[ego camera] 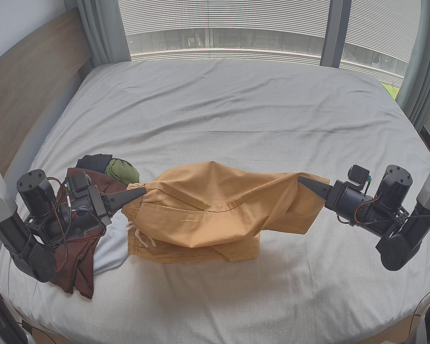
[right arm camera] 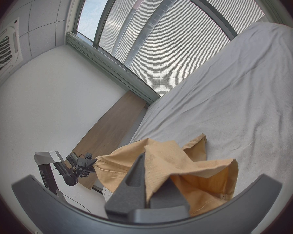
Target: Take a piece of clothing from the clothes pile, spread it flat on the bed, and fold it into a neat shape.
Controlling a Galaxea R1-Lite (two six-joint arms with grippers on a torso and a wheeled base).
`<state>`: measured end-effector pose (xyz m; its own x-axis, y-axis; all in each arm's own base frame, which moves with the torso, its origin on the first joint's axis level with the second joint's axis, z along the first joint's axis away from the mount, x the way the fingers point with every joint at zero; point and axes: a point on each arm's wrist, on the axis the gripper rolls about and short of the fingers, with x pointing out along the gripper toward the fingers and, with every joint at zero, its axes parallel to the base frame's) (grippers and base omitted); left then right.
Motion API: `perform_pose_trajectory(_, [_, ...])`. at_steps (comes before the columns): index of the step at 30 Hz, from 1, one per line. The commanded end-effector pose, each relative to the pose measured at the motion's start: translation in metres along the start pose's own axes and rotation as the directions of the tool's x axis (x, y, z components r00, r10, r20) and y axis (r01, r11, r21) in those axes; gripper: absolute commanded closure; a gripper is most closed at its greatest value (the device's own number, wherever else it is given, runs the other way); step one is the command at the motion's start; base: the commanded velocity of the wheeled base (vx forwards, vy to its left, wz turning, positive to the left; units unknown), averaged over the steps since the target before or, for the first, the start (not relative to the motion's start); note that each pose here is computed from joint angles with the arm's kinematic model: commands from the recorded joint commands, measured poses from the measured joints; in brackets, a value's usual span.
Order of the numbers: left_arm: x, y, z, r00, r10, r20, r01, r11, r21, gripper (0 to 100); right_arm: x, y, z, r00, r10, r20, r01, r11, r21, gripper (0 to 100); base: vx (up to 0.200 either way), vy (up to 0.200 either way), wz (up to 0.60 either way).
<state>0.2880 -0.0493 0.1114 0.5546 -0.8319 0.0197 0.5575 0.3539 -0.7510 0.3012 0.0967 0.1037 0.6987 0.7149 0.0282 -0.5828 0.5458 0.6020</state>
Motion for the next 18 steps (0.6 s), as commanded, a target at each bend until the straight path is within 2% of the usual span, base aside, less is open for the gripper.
perform_pose_trajectory(1, [-0.001,-0.005,0.000,1.000,-0.007,0.003,0.007,1.000,0.005,100,-0.004,0.005,0.008,1.000,0.008,0.025,-0.007,1.000,-0.015,100,0.000,0.000,0.00])
perform_pose_trajectory(18, [-0.006,-0.017,0.004,0.999,-0.026,0.020,0.025,0.999,0.033,100,-0.011,0.014,0.022,0.997,0.027,0.070,-0.024,0.999,-0.043,100,0.000,0.000,0.00])
